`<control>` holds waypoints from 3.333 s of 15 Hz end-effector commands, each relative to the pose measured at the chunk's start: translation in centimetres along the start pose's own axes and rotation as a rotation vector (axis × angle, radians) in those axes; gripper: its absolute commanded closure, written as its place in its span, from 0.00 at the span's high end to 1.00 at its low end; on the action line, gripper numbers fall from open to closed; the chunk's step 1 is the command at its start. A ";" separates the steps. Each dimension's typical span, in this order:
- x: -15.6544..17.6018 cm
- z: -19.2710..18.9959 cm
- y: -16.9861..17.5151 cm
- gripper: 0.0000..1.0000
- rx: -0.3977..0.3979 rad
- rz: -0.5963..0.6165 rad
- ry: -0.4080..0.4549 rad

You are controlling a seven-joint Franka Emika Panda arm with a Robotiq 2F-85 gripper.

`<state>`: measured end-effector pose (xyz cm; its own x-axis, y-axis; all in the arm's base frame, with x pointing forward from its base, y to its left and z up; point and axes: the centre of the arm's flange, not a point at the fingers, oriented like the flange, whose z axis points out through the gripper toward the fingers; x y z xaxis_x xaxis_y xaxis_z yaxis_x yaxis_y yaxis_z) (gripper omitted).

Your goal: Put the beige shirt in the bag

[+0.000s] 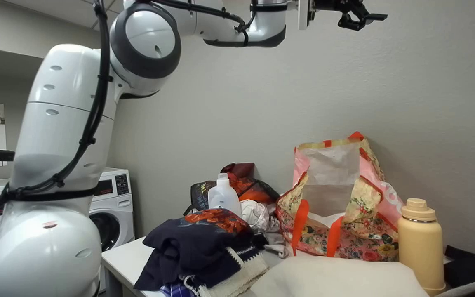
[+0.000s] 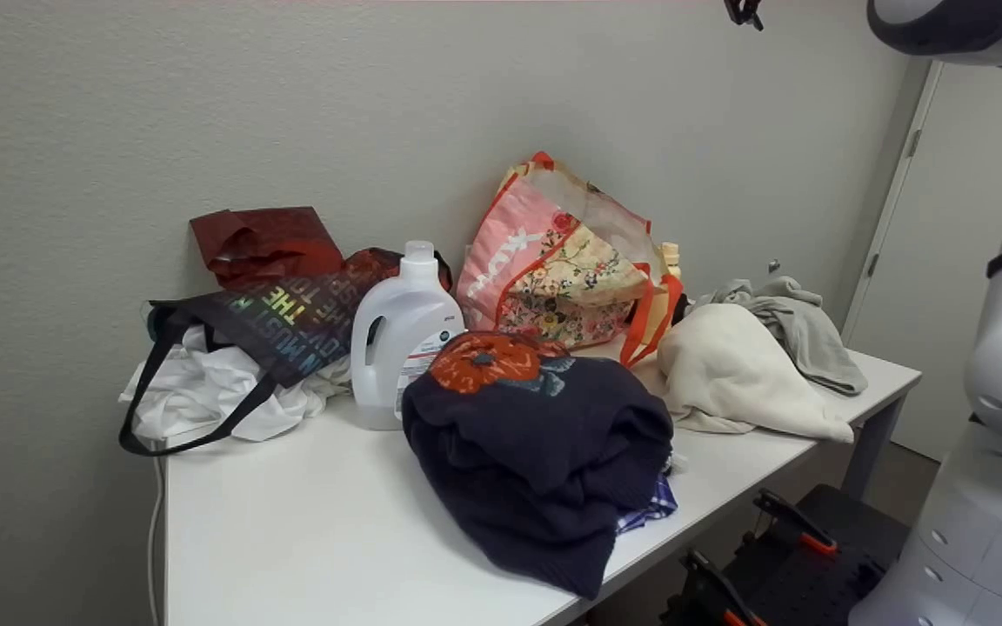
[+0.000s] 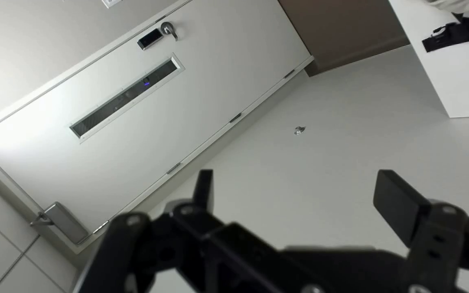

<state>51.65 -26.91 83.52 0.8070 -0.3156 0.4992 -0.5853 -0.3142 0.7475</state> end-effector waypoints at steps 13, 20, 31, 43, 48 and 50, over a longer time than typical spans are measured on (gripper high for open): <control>-11.4 2.7 -22.4 1.00 0.044 -0.282 -0.132; -20.4 1.5 -29.7 1.00 0.189 -0.475 -0.190; -22.2 1.5 -35.0 1.00 0.212 -0.578 -0.175; -35.3 7.6 -46.0 1.00 0.331 -0.525 -0.445; -37.5 10.5 -47.7 1.00 0.279 -0.437 -0.490; -38.5 11.9 -48.4 1.00 0.249 -0.408 -0.511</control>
<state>48.80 -9.40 24.98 0.8838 -0.4444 -0.1465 -0.2450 -0.7063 0.6642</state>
